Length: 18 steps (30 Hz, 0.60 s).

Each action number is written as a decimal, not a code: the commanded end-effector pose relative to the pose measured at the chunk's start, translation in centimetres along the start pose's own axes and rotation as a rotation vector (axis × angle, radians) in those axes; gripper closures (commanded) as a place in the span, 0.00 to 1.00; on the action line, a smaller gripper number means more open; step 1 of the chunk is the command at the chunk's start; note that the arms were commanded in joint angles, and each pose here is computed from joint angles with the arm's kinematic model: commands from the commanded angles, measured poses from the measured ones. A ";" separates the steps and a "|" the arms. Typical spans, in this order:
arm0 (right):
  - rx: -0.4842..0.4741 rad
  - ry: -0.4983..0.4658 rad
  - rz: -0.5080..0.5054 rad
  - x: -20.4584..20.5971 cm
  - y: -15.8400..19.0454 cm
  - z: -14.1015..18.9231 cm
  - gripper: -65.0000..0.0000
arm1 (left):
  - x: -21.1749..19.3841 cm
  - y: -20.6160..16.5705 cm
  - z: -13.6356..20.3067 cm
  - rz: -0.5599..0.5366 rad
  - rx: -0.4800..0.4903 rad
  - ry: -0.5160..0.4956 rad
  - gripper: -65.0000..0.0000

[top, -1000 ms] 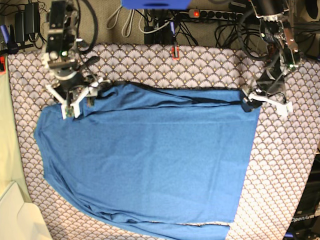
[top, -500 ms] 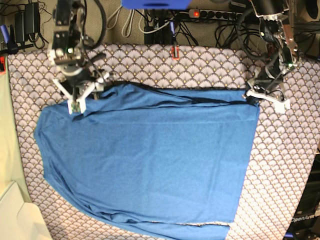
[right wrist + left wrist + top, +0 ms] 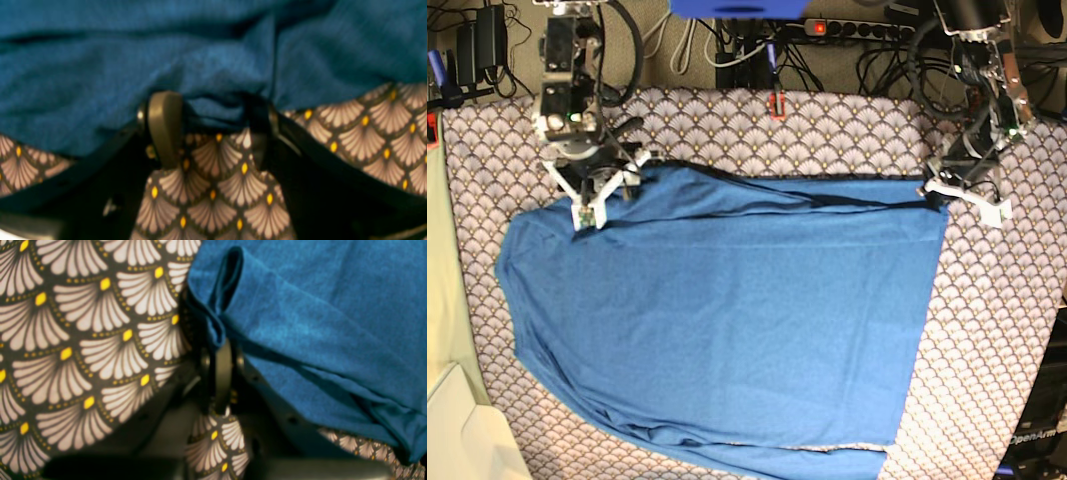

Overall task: Fold the T-shirt properly
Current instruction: 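Adjust the hem grip with both grippers, regrasping the fabric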

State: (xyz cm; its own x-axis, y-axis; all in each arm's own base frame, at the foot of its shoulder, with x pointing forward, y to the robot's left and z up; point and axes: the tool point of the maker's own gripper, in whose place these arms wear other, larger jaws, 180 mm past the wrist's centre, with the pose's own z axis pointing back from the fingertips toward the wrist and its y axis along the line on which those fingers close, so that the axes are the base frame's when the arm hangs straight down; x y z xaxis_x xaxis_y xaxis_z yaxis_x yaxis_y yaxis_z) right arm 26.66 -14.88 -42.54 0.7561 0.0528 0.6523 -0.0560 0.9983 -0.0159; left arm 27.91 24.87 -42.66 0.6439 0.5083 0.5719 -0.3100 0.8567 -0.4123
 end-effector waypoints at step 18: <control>-0.013 0.004 0.021 0.3 -0.8 -0.2 0.96 | 1.4 0.4 0.5 -0.018 0.005 -0.030 0.99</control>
State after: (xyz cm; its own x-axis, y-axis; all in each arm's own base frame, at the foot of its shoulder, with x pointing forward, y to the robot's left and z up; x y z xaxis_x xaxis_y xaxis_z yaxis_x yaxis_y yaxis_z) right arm 27.08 -14.85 -42.67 0.7531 0.0570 0.6554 -0.0666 0.9977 -0.0103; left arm 27.76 25.13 -42.65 0.6450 0.5067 0.5720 -0.3108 0.8578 -0.4093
